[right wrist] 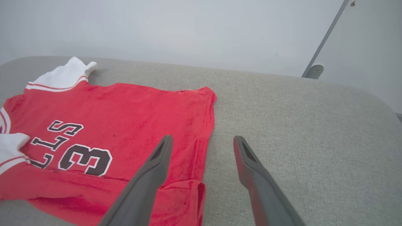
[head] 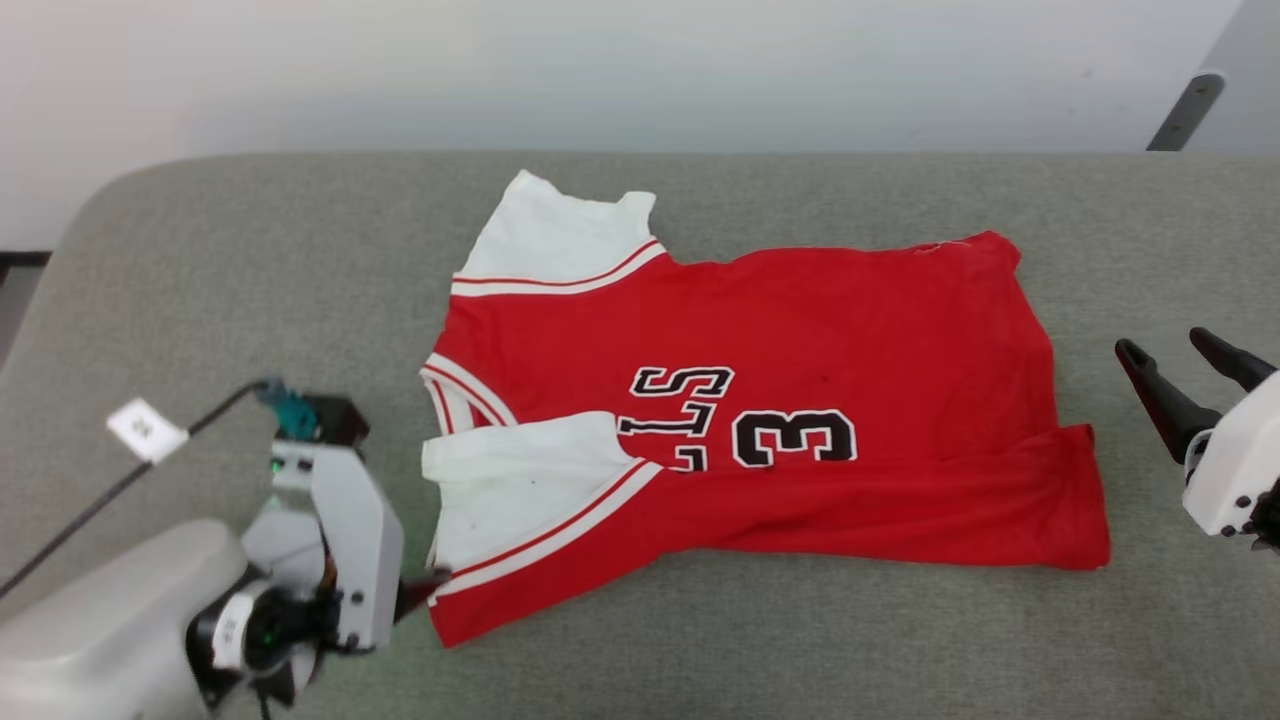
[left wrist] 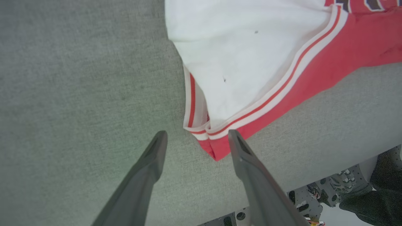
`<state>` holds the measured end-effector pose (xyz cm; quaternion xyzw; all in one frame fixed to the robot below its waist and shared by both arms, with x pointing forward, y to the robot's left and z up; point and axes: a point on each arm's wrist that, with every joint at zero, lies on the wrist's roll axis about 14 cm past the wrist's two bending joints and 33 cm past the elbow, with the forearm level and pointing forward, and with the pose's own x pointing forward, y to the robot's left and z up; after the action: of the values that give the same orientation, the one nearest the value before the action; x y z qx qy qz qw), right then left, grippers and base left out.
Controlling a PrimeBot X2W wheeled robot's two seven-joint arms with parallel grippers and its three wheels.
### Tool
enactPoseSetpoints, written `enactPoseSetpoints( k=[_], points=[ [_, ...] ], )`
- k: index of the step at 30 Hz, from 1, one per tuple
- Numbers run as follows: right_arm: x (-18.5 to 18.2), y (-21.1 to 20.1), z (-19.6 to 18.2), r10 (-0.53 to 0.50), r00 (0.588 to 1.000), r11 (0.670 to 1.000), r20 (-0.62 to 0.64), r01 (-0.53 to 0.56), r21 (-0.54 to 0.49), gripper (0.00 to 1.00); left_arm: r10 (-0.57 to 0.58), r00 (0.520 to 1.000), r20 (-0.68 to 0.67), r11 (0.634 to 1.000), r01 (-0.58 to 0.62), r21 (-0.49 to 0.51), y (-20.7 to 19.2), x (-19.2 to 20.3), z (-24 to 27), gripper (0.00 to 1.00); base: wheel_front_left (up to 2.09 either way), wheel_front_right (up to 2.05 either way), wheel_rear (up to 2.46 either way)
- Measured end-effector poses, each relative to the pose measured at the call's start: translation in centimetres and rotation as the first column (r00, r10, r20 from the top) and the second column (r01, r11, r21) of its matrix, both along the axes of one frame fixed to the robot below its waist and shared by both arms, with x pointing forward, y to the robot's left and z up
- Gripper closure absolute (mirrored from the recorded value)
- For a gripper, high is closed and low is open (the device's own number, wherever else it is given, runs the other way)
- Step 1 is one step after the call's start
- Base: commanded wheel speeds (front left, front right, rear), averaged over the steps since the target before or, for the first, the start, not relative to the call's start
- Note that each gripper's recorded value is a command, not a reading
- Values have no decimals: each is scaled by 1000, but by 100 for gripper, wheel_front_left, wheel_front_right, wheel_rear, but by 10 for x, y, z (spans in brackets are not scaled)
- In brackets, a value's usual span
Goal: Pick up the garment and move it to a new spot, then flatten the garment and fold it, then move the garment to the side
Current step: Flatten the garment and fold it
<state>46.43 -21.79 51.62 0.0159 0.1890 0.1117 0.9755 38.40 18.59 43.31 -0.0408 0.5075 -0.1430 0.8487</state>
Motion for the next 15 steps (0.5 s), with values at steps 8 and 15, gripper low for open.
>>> enactPoseSetpoints(
  k=[8, 15],
  points=[
    [-22, -21, 13, -104, 992, 994, 65, 101, 50, 0, 17, 996, -92, 1000, -17, 2, 2, -20, -17, 0, 0, 0, 0],
    [-43, -28, 19, -162, 983, 984, 83, 154, 95, 0, 25, 996, -90, 999, -27, -29, -3, -10, -29, 0, 0, 0, 0]
  ],
)
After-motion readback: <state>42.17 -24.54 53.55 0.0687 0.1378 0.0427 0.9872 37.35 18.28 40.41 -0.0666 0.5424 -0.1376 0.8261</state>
